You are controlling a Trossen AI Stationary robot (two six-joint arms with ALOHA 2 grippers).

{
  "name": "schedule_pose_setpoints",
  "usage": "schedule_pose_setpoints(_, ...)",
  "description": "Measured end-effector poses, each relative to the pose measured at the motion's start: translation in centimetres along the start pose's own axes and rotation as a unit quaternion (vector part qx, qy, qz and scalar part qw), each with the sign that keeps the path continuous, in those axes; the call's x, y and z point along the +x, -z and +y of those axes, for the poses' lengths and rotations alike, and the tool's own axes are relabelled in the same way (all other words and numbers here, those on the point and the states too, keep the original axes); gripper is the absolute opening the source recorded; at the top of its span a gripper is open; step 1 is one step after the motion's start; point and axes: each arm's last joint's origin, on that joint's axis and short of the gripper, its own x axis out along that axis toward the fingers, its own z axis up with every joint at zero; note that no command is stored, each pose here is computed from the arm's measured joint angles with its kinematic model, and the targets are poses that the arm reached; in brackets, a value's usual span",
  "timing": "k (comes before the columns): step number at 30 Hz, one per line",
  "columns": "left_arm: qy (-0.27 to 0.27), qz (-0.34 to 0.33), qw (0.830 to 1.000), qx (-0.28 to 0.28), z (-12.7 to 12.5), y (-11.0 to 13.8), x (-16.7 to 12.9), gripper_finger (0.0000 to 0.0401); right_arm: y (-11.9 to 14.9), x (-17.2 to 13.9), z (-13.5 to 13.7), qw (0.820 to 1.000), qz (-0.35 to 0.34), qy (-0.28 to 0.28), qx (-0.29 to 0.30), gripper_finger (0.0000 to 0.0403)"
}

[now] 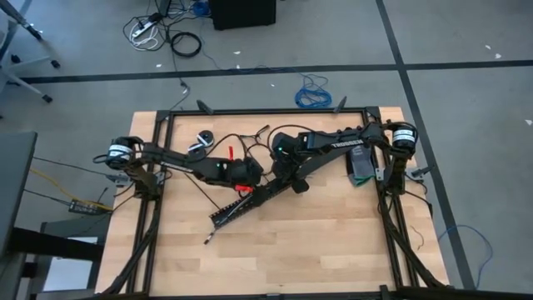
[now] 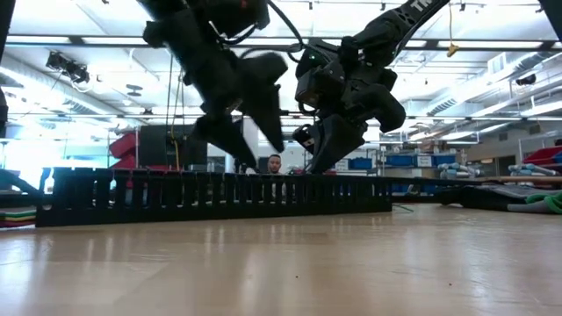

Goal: Ziptie cables
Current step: Insert the black cover of the black cable duct

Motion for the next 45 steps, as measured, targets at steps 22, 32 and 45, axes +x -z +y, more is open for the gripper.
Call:
schedule_pose_setpoints(22, -0.096, -0.027, 0.993, 0.07, -2.3, 2.1, 1.8, 0.03, 0.8, -0.8, -1.2, 1.0, -0.008, 0.002, 0.018, 0.0)
schedule_pose_setpoints(32, -0.106, -0.018, 0.987, 0.118, -3.9, 1.1, 4.0, 0.03, 0.8, -0.8, -1.2, 1.0, -0.008, 0.003, 0.018, 0.0)
schedule_pose_setpoints(45, -0.151, 0.02, 0.986, 0.074, -3.3, 1.8, 4.6, 0.03, 0.8, -0.8, -1.1, 1.0, -0.007, 0.001, 0.019, 0.0)
